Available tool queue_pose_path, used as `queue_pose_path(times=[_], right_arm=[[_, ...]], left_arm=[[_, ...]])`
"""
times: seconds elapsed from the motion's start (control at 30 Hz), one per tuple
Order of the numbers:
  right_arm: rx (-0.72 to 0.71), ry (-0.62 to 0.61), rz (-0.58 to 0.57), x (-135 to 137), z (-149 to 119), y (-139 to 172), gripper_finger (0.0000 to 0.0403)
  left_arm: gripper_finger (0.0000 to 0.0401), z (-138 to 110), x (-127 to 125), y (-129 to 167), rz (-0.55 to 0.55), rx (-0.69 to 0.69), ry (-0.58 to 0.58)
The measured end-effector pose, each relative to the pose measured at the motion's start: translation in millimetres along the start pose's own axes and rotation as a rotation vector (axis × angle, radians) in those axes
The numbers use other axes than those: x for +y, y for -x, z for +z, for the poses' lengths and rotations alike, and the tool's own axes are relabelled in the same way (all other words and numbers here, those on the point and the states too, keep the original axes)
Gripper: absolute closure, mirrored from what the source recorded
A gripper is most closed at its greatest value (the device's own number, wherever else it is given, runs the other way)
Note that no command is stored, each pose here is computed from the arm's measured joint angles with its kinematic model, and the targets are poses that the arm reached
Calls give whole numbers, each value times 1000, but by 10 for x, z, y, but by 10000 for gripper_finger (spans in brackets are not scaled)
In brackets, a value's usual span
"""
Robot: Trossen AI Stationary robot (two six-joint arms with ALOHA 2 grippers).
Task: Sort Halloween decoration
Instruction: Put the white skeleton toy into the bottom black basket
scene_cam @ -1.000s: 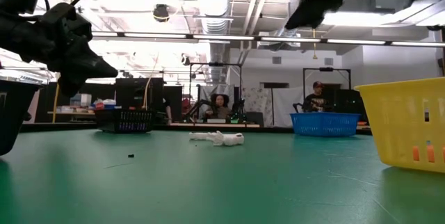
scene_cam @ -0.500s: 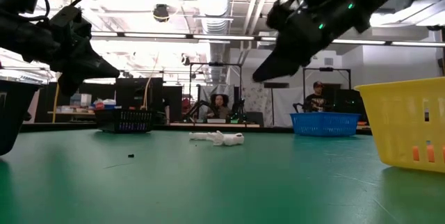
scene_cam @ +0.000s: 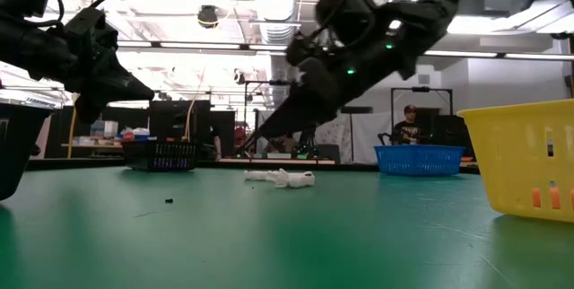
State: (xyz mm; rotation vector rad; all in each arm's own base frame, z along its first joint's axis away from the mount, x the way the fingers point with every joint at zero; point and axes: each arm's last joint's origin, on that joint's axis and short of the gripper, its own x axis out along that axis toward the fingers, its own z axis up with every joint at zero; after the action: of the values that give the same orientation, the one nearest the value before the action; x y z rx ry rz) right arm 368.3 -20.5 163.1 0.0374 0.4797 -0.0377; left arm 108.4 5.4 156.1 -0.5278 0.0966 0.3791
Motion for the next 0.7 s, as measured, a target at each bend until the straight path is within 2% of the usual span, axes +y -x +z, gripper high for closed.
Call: queue_pose_path(times=[0.13, 0.33, 0.53, 0.7], right_arm=[[46, 33, 16, 49, 53, -188, 168], [124, 53, 12, 23, -47, -388, 170], [183, 18, 0, -32, -187, -468, 173], [191, 14, -6, -56, -217, -488, 197]], left_arm=[[401, 0, 0, 0, 0, 0, 0], [401, 0, 0, 0, -1, 1, 0], [401, 0, 0, 0, -1, 1, -10], [401, 0, 1, 0, 2, -1, -17]])
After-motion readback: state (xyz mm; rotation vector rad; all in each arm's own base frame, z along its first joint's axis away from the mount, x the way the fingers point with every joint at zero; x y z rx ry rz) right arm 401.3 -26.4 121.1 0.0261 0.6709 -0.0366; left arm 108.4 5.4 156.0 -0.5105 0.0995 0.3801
